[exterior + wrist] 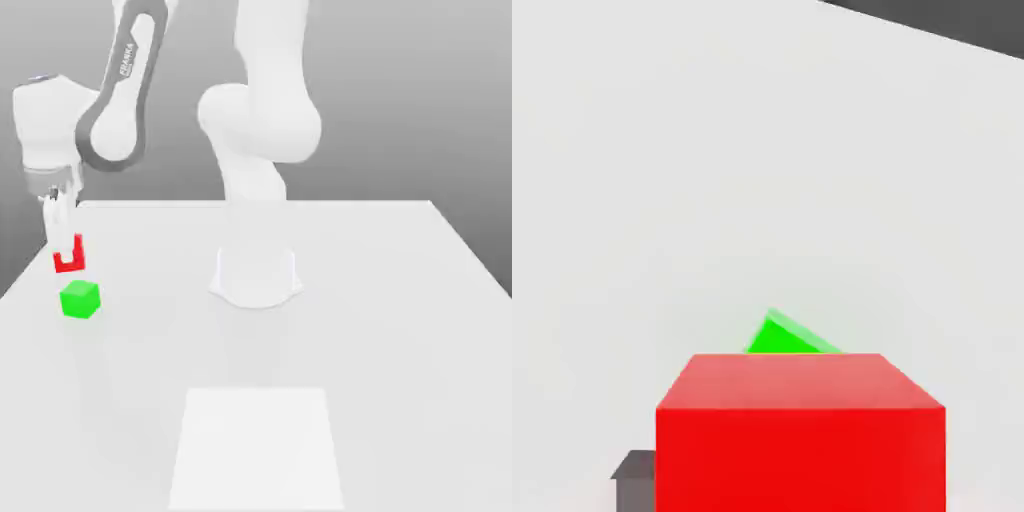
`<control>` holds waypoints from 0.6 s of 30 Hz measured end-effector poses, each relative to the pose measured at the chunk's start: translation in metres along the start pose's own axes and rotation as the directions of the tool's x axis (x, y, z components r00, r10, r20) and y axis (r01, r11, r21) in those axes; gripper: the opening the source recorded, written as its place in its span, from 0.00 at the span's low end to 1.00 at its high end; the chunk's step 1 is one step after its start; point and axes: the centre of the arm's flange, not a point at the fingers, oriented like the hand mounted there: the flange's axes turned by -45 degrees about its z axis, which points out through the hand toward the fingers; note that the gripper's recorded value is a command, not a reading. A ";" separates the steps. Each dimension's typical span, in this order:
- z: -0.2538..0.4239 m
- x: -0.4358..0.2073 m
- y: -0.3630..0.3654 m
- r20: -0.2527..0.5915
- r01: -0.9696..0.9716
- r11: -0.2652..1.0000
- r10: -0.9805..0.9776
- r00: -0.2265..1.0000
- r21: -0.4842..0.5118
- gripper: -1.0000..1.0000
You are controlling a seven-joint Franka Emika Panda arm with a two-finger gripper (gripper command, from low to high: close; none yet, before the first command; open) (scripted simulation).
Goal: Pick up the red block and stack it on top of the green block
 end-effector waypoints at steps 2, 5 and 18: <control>0.004 0.000 0.000 0.000 0.000 1.000 0.000 1.000 0.001 0.00; 0.010 0.000 0.000 0.002 -0.001 1.000 0.001 1.000 0.002 0.00; 0.039 -0.004 0.002 0.011 0.003 1.000 -0.002 1.000 -0.016 0.00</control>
